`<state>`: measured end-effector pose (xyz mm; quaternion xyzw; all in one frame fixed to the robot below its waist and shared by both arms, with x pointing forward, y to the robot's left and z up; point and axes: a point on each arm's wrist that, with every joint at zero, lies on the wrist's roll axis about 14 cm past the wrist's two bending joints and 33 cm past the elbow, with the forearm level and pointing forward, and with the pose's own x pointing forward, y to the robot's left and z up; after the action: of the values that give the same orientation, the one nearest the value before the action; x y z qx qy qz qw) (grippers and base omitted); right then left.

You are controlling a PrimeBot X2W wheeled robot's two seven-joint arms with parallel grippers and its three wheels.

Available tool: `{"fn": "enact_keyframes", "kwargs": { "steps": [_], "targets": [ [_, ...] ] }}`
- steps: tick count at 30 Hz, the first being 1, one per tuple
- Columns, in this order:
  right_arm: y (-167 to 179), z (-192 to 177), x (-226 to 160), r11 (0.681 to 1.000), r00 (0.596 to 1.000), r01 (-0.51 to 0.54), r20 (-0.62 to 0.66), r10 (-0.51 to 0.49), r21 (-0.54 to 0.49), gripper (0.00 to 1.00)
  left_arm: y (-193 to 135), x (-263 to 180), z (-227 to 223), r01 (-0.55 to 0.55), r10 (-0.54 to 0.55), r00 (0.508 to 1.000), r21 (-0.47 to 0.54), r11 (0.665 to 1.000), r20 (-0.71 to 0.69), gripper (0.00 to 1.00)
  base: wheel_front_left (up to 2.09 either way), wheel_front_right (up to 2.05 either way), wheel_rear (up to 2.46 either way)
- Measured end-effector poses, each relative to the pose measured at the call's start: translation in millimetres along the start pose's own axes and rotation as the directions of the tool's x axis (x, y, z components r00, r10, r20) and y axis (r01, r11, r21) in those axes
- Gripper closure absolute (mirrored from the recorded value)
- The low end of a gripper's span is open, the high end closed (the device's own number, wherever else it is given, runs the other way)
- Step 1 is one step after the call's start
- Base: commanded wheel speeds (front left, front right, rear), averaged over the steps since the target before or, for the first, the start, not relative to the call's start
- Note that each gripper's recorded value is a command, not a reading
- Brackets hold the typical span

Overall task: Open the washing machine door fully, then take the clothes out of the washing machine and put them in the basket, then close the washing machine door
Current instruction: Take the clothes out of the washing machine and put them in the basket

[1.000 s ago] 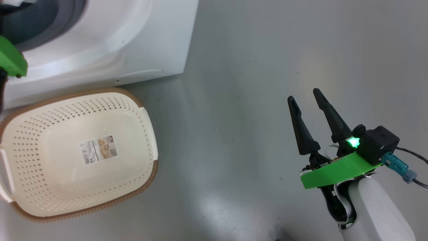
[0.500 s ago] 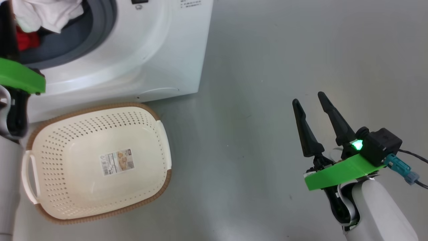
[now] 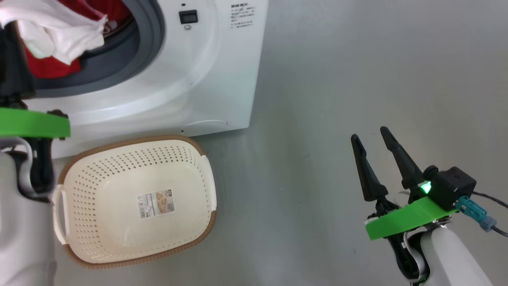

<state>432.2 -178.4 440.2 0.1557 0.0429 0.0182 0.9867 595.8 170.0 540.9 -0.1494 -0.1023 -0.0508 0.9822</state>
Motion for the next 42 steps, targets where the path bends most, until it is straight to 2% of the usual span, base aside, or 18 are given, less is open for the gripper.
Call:
{"fn": "enact_keyframes", "kwargs": {
  "steps": [17,24,31,42],
  "targets": [
    [12.1,8.6,-5.2,0.999,0.999,-0.038,0.019,0.038,-0.002,0.0,-6.9,-44.7,83.1,0.013,-0.015,0.973,0.009,1.0,0.232,1.0,0.0,0.0,0.0],
    [14.3,5.3,-8.5,0.999,0.999,-0.044,0.009,0.044,0.0,0.0,-13.2,-57.6,97.6,0.026,-0.029,0.962,0.017,1.0,0.273,1.0,0.0,0.0,0.0],
    [14.5,2.7,-8.1,0.999,0.999,-0.045,0.002,0.045,0.001,0.0,-11.3,-68.0,69.1,0.016,-0.024,0.981,0.045,0.999,0.191,1.0,0.0,0.0,0.0],
    [9.7,-8.0,-4.8,0.999,0.999,-0.033,-0.025,0.033,0.003,0.0,3.5,-92.0,-21.7,-0.049,0.049,0.997,0.009,0.999,-0.061,1.0,0.0,0.0,0.0]
  ]
}}
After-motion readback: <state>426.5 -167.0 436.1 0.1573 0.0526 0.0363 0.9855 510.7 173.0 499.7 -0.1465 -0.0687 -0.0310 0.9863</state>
